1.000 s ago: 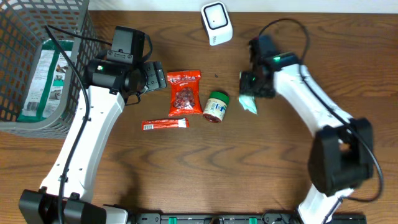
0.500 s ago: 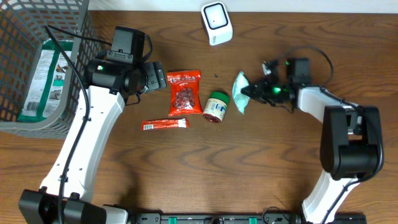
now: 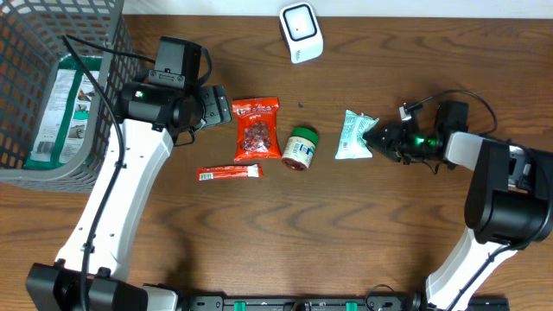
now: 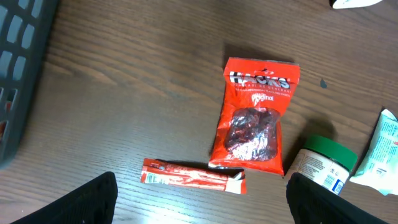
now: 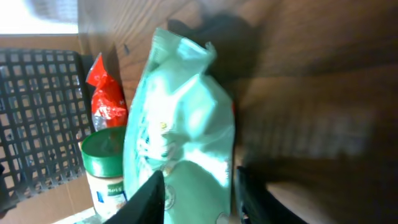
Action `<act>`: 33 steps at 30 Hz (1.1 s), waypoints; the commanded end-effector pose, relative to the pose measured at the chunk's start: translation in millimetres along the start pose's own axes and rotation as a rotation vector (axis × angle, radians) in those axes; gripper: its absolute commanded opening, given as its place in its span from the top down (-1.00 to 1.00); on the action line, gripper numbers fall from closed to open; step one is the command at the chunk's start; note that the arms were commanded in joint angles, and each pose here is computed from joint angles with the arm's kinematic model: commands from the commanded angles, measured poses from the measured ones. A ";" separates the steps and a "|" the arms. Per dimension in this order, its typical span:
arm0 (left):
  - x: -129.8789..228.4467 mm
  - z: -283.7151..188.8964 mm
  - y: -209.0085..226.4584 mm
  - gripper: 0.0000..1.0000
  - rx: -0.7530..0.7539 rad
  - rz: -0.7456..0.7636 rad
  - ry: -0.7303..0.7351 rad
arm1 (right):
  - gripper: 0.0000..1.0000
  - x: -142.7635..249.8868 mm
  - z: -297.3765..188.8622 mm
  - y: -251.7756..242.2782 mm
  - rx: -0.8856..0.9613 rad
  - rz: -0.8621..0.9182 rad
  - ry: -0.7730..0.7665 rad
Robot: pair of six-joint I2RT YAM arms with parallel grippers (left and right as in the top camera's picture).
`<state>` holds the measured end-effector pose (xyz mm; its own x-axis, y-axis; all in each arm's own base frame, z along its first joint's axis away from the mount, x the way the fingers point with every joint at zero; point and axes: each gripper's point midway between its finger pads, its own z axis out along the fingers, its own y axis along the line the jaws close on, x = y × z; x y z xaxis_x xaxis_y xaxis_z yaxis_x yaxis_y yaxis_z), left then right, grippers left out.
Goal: Scan the item barcode
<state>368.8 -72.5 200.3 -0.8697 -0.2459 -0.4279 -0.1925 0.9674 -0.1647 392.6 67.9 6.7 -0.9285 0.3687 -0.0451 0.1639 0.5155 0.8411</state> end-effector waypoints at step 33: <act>-2.3 -4.9 2.4 -0.73 -0.005 0.001 -0.016 | 0.82 16.6 26.9 -6.8 0.761 -0.274 0.051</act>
<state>368.8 -72.5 200.3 -0.8697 -0.2463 -0.4278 -0.1928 0.9673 -0.1649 398.9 106.1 15.9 -0.9673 0.1149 -0.2259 0.0430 0.9529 0.3004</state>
